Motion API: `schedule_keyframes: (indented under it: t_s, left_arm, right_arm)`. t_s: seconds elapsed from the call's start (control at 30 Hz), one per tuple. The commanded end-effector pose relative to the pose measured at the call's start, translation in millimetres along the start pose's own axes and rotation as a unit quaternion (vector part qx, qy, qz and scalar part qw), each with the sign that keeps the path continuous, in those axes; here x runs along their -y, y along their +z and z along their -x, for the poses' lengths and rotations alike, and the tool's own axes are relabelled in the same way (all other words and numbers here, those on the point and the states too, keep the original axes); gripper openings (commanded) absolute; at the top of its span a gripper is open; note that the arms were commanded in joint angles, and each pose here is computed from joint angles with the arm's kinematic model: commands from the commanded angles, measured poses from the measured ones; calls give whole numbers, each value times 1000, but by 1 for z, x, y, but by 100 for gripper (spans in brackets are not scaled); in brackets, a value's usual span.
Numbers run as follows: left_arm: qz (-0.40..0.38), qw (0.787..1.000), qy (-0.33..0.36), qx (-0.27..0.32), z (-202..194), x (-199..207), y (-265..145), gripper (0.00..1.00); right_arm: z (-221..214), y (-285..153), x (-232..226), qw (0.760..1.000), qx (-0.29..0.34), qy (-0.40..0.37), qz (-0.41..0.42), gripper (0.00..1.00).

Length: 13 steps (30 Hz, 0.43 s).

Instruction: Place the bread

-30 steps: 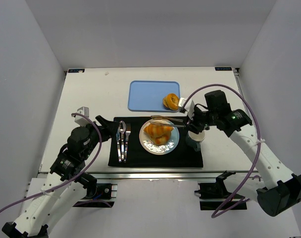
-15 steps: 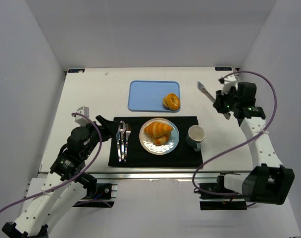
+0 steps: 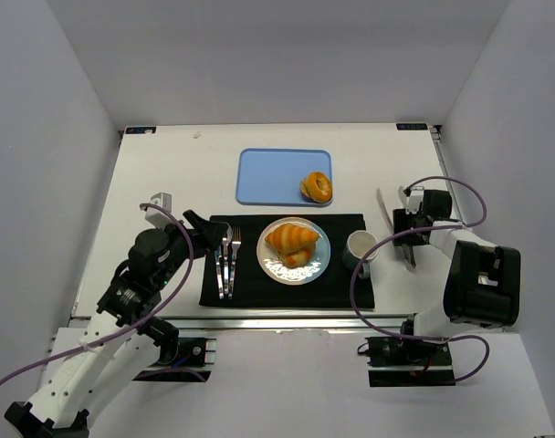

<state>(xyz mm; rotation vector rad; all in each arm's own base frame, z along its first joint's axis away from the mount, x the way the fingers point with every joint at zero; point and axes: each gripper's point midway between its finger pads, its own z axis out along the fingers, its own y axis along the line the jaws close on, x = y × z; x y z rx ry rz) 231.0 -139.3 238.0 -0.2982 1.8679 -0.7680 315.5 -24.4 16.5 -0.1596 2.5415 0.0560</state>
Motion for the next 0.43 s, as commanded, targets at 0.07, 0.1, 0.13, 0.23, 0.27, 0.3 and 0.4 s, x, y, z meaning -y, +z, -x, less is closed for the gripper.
schedule_keyframes:
  t_s: [0.07,0.1,0.13,0.23,0.27,0.3,0.4]
  left_arm:
    - [-26,1000,4,-6,-4,8,2,78]
    - [-32,999,5,-10,-5,10,2,78]
    - [-36,999,8,-12,-5,12,3,78]
    - [-50,998,14,-24,-9,17,6,78]
    - [-54,998,17,-28,-11,18,7,78]
    - [-51,998,18,-33,-14,17,11,78]
    - [-69,996,25,-54,-22,23,17,77]
  right_arm:
    - [26,-3,9,1000,19,-19,3,72]
    - [27,-5,10,1000,16,-22,2,81]
    - [29,-9,12,999,14,-38,2,83]
    - [51,-31,19,998,41,-49,-11,89]
    - [66,-40,17,996,61,-63,-5,89]
    - [70,-48,15,995,66,-70,0,90]
    - [101,-73,10,989,111,-95,13,89]
